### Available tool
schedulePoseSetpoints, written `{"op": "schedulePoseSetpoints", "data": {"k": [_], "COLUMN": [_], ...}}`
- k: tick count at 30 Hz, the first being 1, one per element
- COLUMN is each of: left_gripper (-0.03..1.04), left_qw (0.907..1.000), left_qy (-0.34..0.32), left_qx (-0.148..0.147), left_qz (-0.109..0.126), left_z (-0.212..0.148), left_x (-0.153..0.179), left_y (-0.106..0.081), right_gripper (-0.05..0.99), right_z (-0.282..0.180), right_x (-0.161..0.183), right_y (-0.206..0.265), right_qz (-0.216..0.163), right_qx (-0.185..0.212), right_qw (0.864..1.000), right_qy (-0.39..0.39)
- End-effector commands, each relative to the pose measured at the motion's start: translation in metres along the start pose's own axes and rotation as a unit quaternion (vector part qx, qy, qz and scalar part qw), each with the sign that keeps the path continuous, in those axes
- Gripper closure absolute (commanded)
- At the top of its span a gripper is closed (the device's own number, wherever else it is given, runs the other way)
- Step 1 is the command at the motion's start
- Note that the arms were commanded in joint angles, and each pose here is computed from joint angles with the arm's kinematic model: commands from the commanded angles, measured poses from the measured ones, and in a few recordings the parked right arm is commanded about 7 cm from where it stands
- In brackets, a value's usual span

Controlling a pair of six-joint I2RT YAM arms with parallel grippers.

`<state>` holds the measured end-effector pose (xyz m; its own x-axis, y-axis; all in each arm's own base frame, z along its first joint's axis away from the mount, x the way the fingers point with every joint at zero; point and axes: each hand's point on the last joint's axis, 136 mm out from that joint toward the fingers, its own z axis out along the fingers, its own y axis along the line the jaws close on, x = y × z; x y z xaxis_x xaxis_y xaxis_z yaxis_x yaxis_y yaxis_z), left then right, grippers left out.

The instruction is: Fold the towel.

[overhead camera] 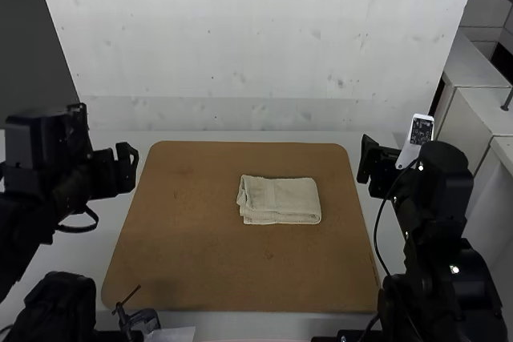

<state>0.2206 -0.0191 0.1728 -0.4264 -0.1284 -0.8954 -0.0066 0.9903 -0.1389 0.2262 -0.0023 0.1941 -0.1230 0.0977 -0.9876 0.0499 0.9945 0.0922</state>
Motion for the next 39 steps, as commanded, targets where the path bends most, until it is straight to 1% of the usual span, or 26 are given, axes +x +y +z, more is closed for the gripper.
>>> {"op": "schedulePoseSetpoints", "data": {"k": [1,3,5,7,9,10,12,14,15,17,19,20,25,29,34,36,39], "left_gripper": [0.06,0.06,0.06,0.06,0.06,0.06,0.06,0.06,0.06,0.05,0.04,0.04,0.04,0.04,0.04,0.04,0.03], "left_qw": [0.9982,0.9981,0.9968,0.9955,0.9947,0.9937,0.9922,0.9942,0.995,0.996,0.9946,0.9934,0.9932,0.9935,0.9934,0.9934,0.9935], "left_qy": [-0.057,-0.052,-0.06,-0.067,-0.072,-0.084,-0.099,-0.079,-0.069,-0.039,-0.009,0.0,0.018,0.039,0.039,0.039,0.038], "left_qx": [-0.019,-0.032,-0.048,-0.061,-0.065,-0.065,-0.067,-0.07,-0.071,-0.076,-0.079,-0.079,-0.082,-0.069,-0.07,-0.068,-0.071], "left_qz": [-0.005,-0.01,-0.021,-0.027,-0.033,-0.035,-0.032,-0.024,-0.011,0.027,0.067,0.083,0.08,0.082,0.082,0.083,0.08], "left_z": [-0.019,-0.021,-0.025,-0.028,-0.029,-0.032,-0.034,-0.033,-0.033,-0.032,-0.033,-0.033,-0.036,-0.04,-0.04,-0.04,-0.041], "left_x": [-0.016,-0.016,-0.021,-0.026,-0.026,-0.027,-0.023,-0.013,-0.009,0.004,0.017,0.021,0.028,0.038,0.038,0.038,0.037], "left_y": [0.009,0.014,0.022,0.027,0.031,0.032,0.034,0.035,0.035,0.036,0.038,0.038,0.04,0.036,0.037,0.036,0.037], "right_gripper": [-0.01,-0.01,-0.01,-0.01,-0.01,-0.01,-0.01,-0.01,-0.01,-0.01,-0.01,-0.01,-0.01,-0.01,-0.01,-0.01,-0.02], "right_z": [-0.003,-0.003,-0.002,-0.001,-0.001,-0.001,-0.001,-0.001,-0.001,-0.003,-0.007,-0.009,-0.021,-0.032,-0.046,-0.052,-0.057], "right_x": [-0.008,-0.008,-0.007,-0.005,-0.005,-0.005,-0.005,-0.004,-0.005,-0.006,-0.006,-0.004,0.02,0.041,0.047,0.057,0.061], "right_y": [-0.004,-0.005,-0.005,-0.006,-0.006,-0.007,-0.007,-0.007,-0.008,-0.008,-0.008,-0.008,-0.008,-0.01,-0.009,-0.01,-0.011], "right_qz": [0.0,0.0,0.0,-0.001,-0.002,-0.004,-0.01,-0.016,-0.019,-0.021,-0.023,-0.024,-0.025,-0.015,-0.007,-0.007,-0.006], "right_qx": [0.01,0.013,0.014,0.016,0.017,0.018,0.018,0.019,0.02,0.02,0.021,0.019,0.018,0.02,0.017,0.018,0.02], "right_qw": [1.0,1.0,1.0,1.0,1.0,1.0,1.0,1.0,1.0,1.0,1.0,0.999,0.996,0.989,0.984,0.979,0.976], "right_qy": [-0.017,-0.017,-0.016,-0.015,-0.015,-0.014,-0.013,-0.012,-0.012,-0.008,0.004,0.013,0.088,0.143,0.178,0.203,0.215]}}
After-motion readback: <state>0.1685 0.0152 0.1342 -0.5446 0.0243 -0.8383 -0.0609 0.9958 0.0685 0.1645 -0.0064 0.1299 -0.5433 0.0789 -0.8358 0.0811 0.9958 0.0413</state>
